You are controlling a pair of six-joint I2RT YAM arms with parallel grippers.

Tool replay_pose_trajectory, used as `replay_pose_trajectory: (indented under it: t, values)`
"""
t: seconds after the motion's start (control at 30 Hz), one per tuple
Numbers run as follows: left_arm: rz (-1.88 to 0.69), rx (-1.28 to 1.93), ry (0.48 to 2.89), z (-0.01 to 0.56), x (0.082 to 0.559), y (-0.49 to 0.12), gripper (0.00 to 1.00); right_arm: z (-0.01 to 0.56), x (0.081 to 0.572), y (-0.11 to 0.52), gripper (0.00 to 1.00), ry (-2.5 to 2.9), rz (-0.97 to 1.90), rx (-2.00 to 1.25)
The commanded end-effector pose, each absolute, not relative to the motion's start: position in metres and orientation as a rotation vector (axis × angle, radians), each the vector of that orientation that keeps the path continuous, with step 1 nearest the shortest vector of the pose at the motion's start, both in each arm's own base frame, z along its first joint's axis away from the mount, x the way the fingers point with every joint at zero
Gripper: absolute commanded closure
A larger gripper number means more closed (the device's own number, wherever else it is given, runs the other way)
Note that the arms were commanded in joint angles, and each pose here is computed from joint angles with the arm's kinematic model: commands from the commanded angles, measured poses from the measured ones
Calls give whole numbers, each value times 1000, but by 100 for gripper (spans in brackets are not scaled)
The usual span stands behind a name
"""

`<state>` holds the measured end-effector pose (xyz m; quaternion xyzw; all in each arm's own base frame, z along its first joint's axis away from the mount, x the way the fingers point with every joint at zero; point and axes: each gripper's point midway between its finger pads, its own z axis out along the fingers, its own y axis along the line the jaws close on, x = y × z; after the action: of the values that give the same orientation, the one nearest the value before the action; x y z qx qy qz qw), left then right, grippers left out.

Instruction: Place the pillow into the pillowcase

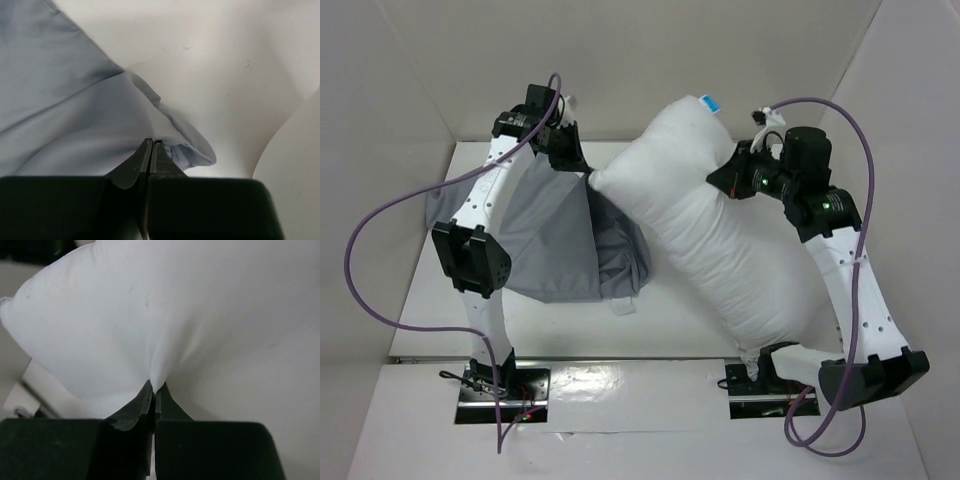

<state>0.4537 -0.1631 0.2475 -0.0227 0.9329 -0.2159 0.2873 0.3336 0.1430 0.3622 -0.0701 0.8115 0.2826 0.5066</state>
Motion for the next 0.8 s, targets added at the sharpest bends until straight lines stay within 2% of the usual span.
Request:
replay_pose_trajectory:
  t: [0.0,0.3,0.53,0.77]
  values:
    - [-595,-22,2492,241,464,-166,100,356,279,187,100,1885,960,-602]
    - [-579,-45,2490,234,480,-155,100,304,198,235,100,1962,1249,-952]
    - [-640,-166,2392,255,508,-140,100,253,175,260,100,2159,1203,-1052]
    - [-679,-184,2275,299,508,-124,100,200,156,291,100,2312,1131,-1178]
